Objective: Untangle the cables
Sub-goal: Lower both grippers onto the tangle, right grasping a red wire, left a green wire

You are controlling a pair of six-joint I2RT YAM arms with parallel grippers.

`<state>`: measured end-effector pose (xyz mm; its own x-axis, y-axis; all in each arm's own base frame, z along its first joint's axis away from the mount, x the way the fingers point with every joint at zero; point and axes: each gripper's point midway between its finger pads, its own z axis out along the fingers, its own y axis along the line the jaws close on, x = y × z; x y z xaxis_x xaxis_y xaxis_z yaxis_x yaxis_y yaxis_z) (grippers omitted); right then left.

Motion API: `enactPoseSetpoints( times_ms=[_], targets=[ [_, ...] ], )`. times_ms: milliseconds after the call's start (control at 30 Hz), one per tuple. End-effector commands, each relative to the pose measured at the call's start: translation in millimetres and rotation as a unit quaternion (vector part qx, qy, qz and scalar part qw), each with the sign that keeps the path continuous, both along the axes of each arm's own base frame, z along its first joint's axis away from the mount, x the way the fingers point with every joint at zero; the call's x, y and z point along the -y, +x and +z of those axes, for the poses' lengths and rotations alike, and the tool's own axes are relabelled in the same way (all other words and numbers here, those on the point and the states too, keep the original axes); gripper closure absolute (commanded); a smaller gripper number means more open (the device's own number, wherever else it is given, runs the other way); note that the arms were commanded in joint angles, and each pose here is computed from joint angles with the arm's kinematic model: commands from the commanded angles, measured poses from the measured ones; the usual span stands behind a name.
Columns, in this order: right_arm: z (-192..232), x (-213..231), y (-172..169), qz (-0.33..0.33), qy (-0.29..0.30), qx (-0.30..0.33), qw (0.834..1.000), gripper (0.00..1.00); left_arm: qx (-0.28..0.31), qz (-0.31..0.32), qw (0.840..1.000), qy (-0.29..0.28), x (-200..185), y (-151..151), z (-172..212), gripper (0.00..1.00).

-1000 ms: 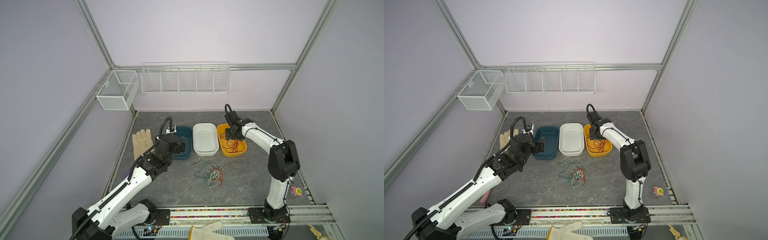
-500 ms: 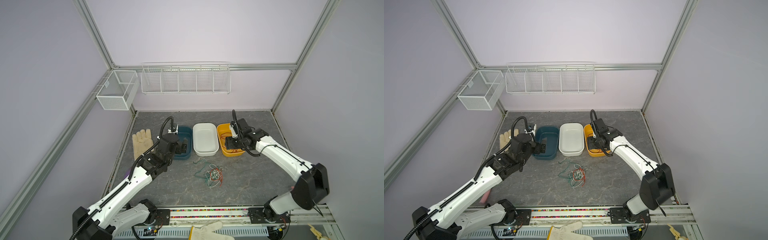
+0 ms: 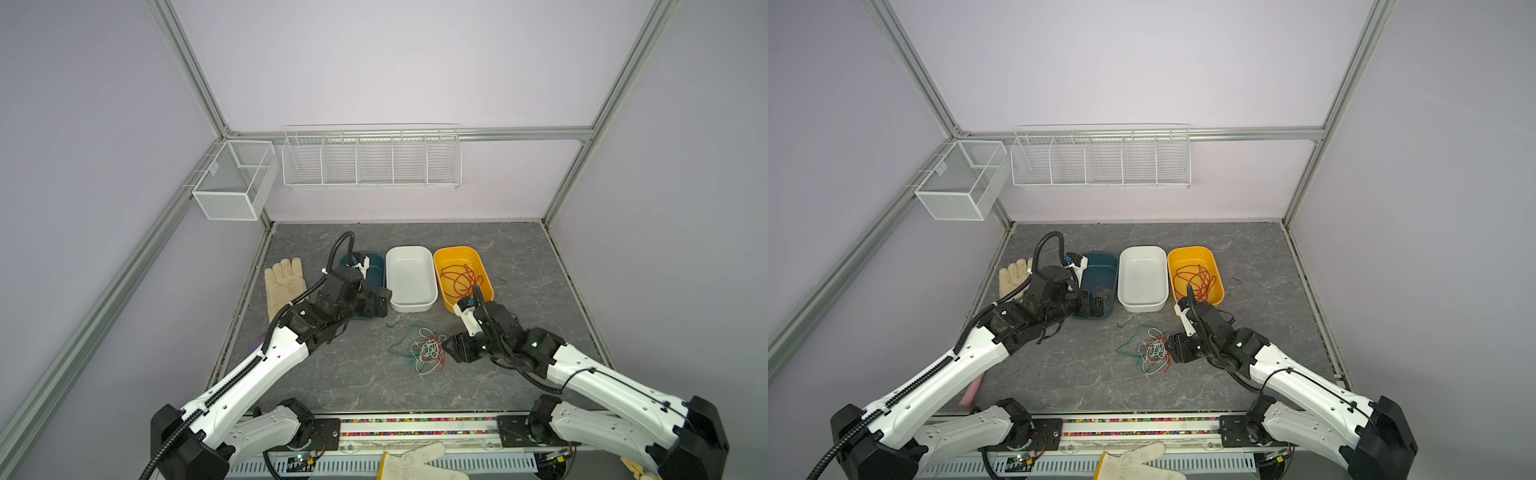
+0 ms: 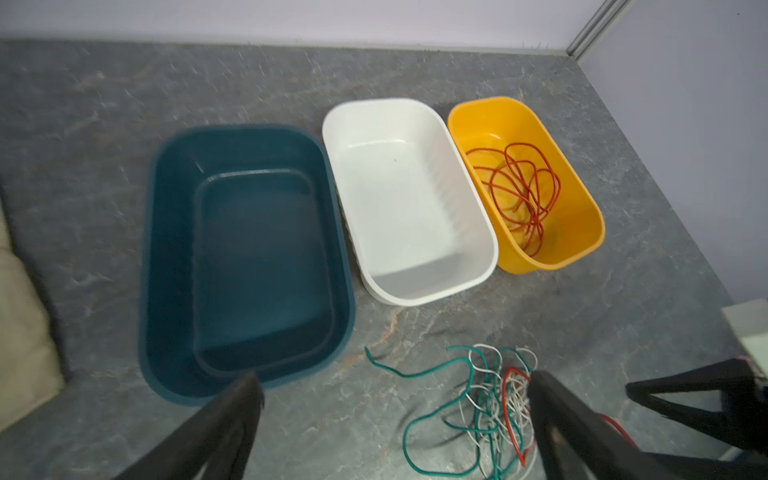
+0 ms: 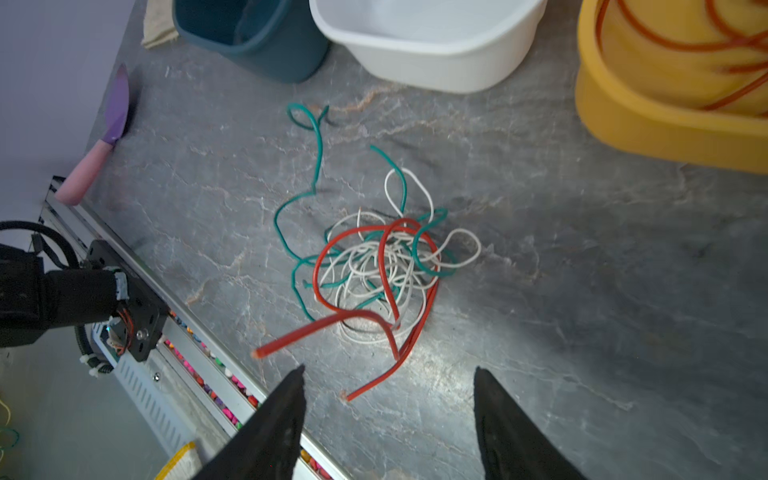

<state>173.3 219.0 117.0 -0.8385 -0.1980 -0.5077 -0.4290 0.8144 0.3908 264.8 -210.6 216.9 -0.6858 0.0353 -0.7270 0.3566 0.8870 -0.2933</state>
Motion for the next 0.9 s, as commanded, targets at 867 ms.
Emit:
enactPoseSetpoints(
  times_ms=[867],
  targets=[
    [-53, -17, -10, -0.013, -0.022, 0.008, 1.0, 0.61, -0.174, -0.035, 0.982, -0.063, 53, -109, -146, 0.06]
  ],
)
